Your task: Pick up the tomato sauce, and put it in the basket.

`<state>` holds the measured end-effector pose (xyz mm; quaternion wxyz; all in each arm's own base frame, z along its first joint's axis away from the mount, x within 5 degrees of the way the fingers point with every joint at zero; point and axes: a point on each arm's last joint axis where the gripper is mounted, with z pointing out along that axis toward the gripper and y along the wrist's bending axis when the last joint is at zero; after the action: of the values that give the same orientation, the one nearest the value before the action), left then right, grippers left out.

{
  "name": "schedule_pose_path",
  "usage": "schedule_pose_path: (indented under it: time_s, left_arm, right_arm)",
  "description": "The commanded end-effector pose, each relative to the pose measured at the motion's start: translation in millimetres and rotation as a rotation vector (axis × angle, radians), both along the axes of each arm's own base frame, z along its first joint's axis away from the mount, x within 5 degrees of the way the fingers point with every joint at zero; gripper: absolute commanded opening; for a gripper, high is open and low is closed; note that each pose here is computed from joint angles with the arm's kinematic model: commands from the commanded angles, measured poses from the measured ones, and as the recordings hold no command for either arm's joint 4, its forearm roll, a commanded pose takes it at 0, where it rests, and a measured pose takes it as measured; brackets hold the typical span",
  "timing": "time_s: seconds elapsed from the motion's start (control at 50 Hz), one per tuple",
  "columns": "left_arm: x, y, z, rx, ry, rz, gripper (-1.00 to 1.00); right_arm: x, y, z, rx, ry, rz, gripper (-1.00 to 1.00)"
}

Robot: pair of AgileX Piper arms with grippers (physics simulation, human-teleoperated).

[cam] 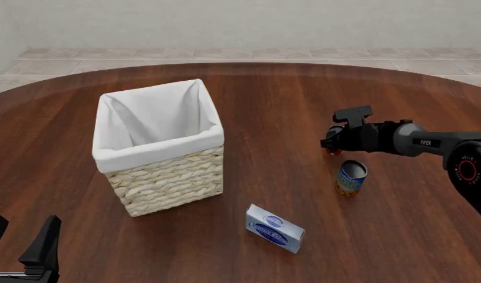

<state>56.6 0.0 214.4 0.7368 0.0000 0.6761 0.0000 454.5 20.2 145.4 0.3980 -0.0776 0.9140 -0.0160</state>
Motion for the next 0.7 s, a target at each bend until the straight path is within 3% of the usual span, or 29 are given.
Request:
schedule_pose_path:
  time_s: [0.02,0.42,0.7]
  left_arm:
    - [0.0,0.0,0.0,0.0,0.0,0.0,1.0]
    - [0.0,0.0,0.0,0.0,0.0,0.0,1.0]
    - [0.0,0.0,0.0,0.0,0.0,0.0,1.0]
  right_arm:
    - [-0.6,2.4,19.0,0.007,-0.035,0.0,-1.0]
    - [-13.3,22.4,74.3,0.013,-0.133,0.049,-1.0]
    - [-32.2,51.0,119.6,0.011,-0.209,0.131,-1.0]
